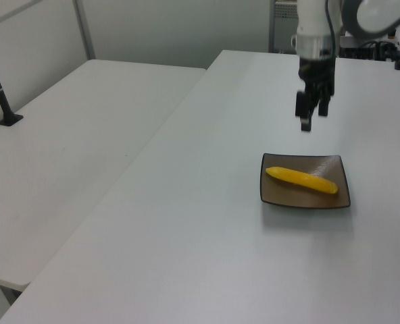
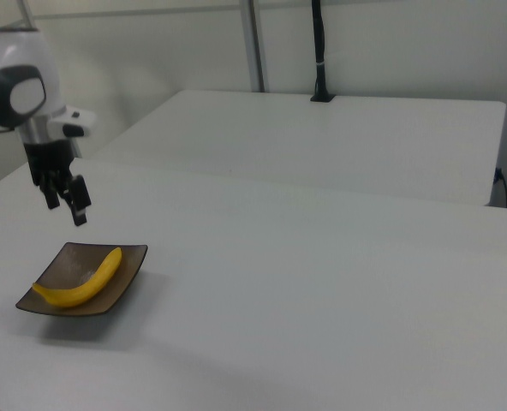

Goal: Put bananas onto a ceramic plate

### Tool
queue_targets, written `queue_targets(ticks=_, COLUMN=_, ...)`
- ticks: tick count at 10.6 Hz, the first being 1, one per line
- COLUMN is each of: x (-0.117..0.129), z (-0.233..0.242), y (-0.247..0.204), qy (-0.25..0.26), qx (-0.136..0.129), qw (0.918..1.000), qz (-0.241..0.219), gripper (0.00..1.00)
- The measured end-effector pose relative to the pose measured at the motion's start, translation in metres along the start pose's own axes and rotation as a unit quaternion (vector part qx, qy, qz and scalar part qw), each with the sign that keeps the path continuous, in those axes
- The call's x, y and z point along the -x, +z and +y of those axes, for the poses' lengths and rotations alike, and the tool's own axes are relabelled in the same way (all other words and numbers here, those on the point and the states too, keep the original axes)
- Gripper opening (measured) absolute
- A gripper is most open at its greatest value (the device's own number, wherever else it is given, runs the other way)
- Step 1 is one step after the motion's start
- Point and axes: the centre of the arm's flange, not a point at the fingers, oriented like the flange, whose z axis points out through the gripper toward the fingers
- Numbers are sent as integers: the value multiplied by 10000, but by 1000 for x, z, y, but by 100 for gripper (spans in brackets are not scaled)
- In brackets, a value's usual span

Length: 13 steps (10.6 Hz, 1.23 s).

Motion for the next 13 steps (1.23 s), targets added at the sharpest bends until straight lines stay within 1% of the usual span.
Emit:
queue_targets(ticks=2, x=-12, z=20, y=-58, qy=175, qx=-82, qw=9996, qz=210, gripper=100)
queue_targets(ticks=3, x=-17, z=32, y=-84, qy=140, qx=-136, qw=9993, qz=327, gripper=100)
queue_targets(ticks=4, x=-21, z=43, y=-102, qy=-63, qx=-172, qw=9989, qz=423, gripper=100)
queue_targets(ticks=5, x=-25, z=55, y=-112, qy=-370, qx=-189, qw=9978, qz=508, gripper=100)
queue_targets(ticks=7, x=-36, z=74, y=-107, qy=-996, qx=-155, qw=9938, qz=472, gripper=100)
queue_targets(ticks=9, x=-51, z=86, y=-95, qy=-1428, qx=-136, qw=9887, qz=435, gripper=100)
queue_targets(ticks=11, x=-59, z=88, y=-91, qy=-1556, qx=-115, qw=9863, qz=531, gripper=100)
queue_targets(ticks=13, x=-63, z=86, y=-93, qy=-1587, qx=-39, qw=9846, qz=733, gripper=100)
